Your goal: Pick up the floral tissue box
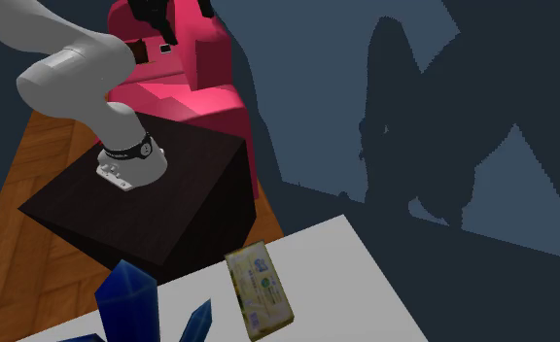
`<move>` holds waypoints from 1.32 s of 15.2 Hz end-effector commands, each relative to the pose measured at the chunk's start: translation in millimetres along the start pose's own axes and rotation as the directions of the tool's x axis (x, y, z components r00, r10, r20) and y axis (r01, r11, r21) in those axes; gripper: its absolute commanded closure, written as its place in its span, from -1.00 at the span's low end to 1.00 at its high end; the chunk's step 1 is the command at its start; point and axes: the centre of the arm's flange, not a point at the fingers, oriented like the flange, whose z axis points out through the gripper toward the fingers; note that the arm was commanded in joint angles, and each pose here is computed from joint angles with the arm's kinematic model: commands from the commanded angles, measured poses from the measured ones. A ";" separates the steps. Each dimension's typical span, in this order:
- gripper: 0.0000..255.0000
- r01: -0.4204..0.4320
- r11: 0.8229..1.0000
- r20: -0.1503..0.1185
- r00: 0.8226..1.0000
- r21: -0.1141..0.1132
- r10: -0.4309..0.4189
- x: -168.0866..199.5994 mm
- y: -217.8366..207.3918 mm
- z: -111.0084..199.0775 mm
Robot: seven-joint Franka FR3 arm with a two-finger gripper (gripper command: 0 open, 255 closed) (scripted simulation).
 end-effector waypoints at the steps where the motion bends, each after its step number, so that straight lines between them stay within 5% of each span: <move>1: -1.00 0.000 1.000 0.000 1.000 0.000 0.000 0.0 0.0 0.0; 5: -1.00 -0.139 0.989 -0.058 0.989 -0.040 0.137 17.9 -3.4 46.1; 10: -1.00 -0.311 0.947 -0.138 0.944 -0.078 0.299 44.0 -1.1 102.3; 15: -1.00 -0.475 0.874 -0.222 0.867 -0.100 0.446 72.8 9.0 156.2; 20: -1.00 -0.625 0.773 -0.307 0.760 -0.107 0.573 102.9 27.2 207.3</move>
